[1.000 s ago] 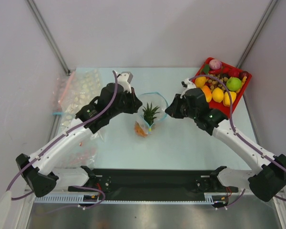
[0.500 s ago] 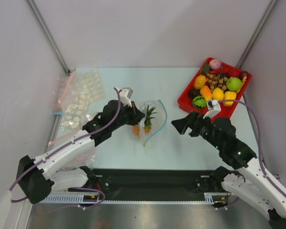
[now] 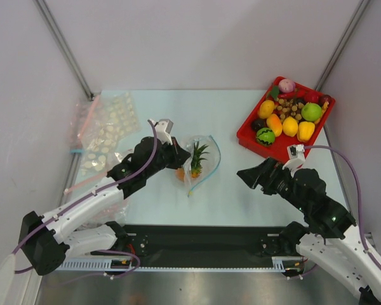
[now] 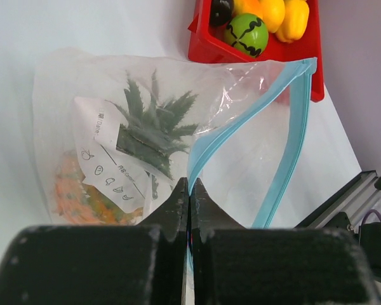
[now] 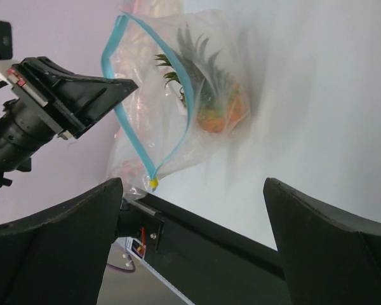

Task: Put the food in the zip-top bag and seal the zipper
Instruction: Pick up the fake fruit from the bin.

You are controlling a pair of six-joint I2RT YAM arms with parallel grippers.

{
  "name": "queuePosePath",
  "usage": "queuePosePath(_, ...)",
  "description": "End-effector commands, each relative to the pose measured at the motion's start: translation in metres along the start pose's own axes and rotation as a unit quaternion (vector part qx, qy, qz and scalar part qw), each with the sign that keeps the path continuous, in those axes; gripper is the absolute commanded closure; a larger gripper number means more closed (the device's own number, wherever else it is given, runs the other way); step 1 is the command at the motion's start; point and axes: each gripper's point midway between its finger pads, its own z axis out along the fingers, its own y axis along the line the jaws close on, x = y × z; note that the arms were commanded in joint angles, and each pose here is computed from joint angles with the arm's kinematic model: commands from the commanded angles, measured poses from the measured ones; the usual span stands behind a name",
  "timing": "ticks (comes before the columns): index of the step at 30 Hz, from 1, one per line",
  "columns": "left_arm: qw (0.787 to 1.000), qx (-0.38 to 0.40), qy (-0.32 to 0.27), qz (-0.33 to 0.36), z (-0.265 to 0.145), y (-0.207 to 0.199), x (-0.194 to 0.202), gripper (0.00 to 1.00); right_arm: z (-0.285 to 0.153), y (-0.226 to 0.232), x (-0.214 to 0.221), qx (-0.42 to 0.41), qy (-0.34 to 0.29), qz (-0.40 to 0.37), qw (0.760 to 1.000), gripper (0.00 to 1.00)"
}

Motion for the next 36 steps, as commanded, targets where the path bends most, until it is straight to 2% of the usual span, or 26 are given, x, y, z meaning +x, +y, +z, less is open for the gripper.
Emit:
queuePosePath(1, 1.0, 0.018, -0.004, -0.003, -0.002, -0.012, -0.008, 1.0, -0.004, 0.016, 0.007, -0.041, 0.023, 0.002, 0.999, 0.0)
queuePosePath(7, 1.0, 0.02, 0.004, 0.006, -0.005, -0.013, -0.008, 1.0, -0.013, 0.008, -0.014, -0.014, -0.022, -0.045, 0.999, 0.0)
queuePosePath(10, 1.0, 0.003, 0.001, 0.006, -0.003, -0.007, -0.008, 1.0, -0.026, 0.015, -0.018, -0.047, -0.043, -0.059, 0.996, 0.0)
queuePosePath(12, 1.0, 0.016, 0.007, 0.005, -0.003, -0.011, -0.005, 1.0, -0.034, 0.024, -0.018, -0.089, -0.057, -0.073, 0.992, 0.0)
queuePosePath(15, 0.999, 0.036, 0.019, -0.001, -0.002, -0.019, -0.001, 1.0, -0.039, 0.024, -0.023, -0.1, -0.082, -0.071, 0.989, 0.0)
queuePosePath(21, 0.999, 0.041, 0.024, -0.006, -0.001, -0.021, 0.002, 1.0, -0.031, 0.026, -0.02, -0.107, -0.073, -0.098, 0.987, 0.0)
queuePosePath(24, 0.999, 0.043, 0.025, -0.005, 0.0, -0.022, 0.002, 1.0, -0.014, 0.027, -0.001, -0.115, -0.023, -0.114, 0.987, 0.0)
queuePosePath(28, 0.999, 0.045, 0.026, -0.003, 0.0, -0.024, 0.002, 1.0, 0.016, 0.014, 0.011, -0.057, 0.035, -0.118, 0.991, 0.0)
queuePosePath(30, 0.999, 0.047, 0.026, 0.0, 0.001, -0.025, 0.002, 1.0, 0.024, 0.007, 0.005, -0.029, 0.025, -0.122, 0.992, 0.0)
queuePosePath(33, 0.998, 0.05, 0.03, 0.001, 0.003, -0.026, 0.004, 1.0, 0.032, 0.009, -0.002, -0.033, 0.008, -0.141, 0.989, 0.0)
queuePosePath(36, 0.998, 0.062, 0.033, 0.002, 0.004, -0.032, 0.004, 1.0, 0.032, 0.011, -0.025, -0.021, -0.041, -0.164, 0.985, 0.0)
